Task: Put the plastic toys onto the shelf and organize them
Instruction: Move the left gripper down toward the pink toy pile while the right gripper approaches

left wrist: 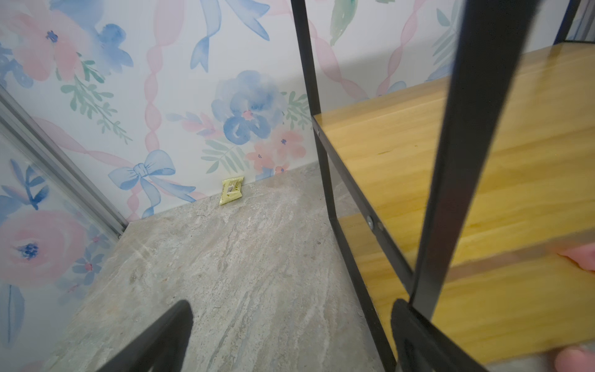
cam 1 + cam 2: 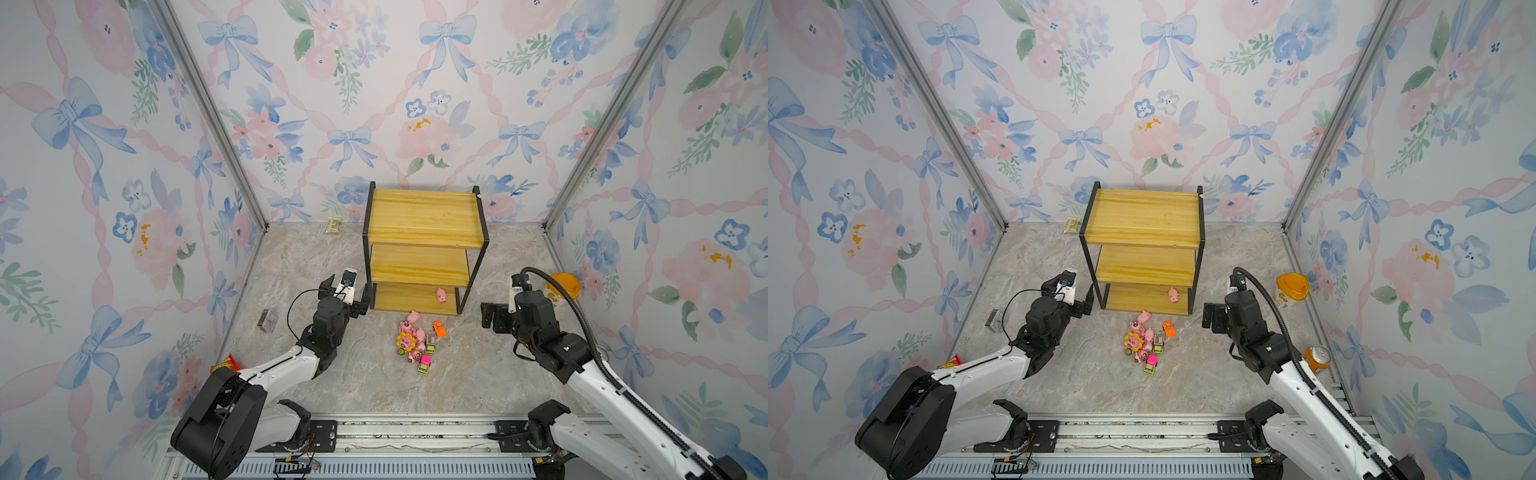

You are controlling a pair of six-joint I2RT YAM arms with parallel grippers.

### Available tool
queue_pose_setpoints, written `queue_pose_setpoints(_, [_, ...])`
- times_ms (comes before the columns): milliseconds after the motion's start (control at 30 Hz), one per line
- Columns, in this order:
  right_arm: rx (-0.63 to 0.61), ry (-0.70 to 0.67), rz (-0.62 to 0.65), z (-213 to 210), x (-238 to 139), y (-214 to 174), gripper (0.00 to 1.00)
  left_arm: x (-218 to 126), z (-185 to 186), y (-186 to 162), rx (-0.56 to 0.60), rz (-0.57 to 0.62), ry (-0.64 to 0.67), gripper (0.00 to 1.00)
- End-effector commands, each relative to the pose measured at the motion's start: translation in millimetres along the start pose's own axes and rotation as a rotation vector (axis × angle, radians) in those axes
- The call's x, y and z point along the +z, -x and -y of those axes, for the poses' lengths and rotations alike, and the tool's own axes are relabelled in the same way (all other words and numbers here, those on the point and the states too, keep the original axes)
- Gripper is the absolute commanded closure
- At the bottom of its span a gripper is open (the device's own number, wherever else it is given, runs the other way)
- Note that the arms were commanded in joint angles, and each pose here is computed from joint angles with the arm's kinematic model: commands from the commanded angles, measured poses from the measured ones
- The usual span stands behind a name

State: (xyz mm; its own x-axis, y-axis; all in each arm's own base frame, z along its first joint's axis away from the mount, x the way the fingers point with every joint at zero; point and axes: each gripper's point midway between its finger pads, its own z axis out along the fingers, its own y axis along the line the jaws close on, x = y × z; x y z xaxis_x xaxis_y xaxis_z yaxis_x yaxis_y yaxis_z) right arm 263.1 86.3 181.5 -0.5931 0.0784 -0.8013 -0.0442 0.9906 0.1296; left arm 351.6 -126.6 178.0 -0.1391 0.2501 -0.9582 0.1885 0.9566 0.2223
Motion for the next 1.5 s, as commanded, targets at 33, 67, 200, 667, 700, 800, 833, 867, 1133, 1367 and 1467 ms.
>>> queue_pose_setpoints(33, [0.058, 0.057, -0.135, -12.2, -17.8, -56.5, 0.05, -19.5, 27.4, -18.8, -0.091, -0.113, -0.098, 0.03])
queue_pose_setpoints(67, [0.045, 0.078, -0.139, -18.5, -22.0, -61.9, 0.05, -26.1, 31.9, -21.5, -0.119, -0.121, -0.121, 0.03])
queue_pose_setpoints(200, [-0.016, 0.073, -0.145, -25.3, -30.4, -78.7, 0.05, -52.5, 40.1, -27.0, -0.220, -0.097, -0.176, 0.02])
queue_pose_setpoints(667, [-0.128, 0.119, -0.268, -55.4, -14.3, -125.0, 0.06, -88.6, 56.7, -62.4, -0.401, -0.224, -0.298, 0.04])
queue_pose_setpoints(700, [-0.136, 0.123, -0.274, -57.9, -13.4, -126.3, 0.06, -89.1, 62.1, -65.7, -0.406, -0.241, -0.320, 0.04])
queue_pose_setpoints(800, [-0.143, 0.128, -0.286, -62.7, -9.5, -129.4, 0.06, -92.2, 79.4, -77.0, -0.397, -0.291, -0.391, 0.04])
queue_pose_setpoints(833, [-0.145, 0.133, -0.291, -64.6, -8.3, -131.0, 0.06, -94.1, 85.3, -77.6, -0.386, -0.290, -0.425, 0.04])
queue_pose_setpoints(867, [-0.146, 0.142, -0.296, -66.9, -7.2, -132.4, 0.06, -96.4, 91.7, -77.8, -0.375, -0.285, -0.462, 0.04])
queue_pose_setpoints(1133, [-0.171, 0.179, -0.360, -79.1, -1.5, -142.3, 0.06, -112.5, 120.3, -75.0, -0.321, -0.241, -0.643, 0.09])
queue_pose_setpoints(1367, [-0.129, 0.173, -0.401, -71.0, 6.4, -144.9, 0.05, -110.8, 136.9, -76.9, -0.276, -0.244, -0.685, 0.14])
queue_pose_setpoints(1467, [-0.120, 0.173, -0.409, -68.0, 7.6, -147.1, 0.05, -104.4, 144.0, -82.4, -0.261, -0.283, -0.678, 0.16])
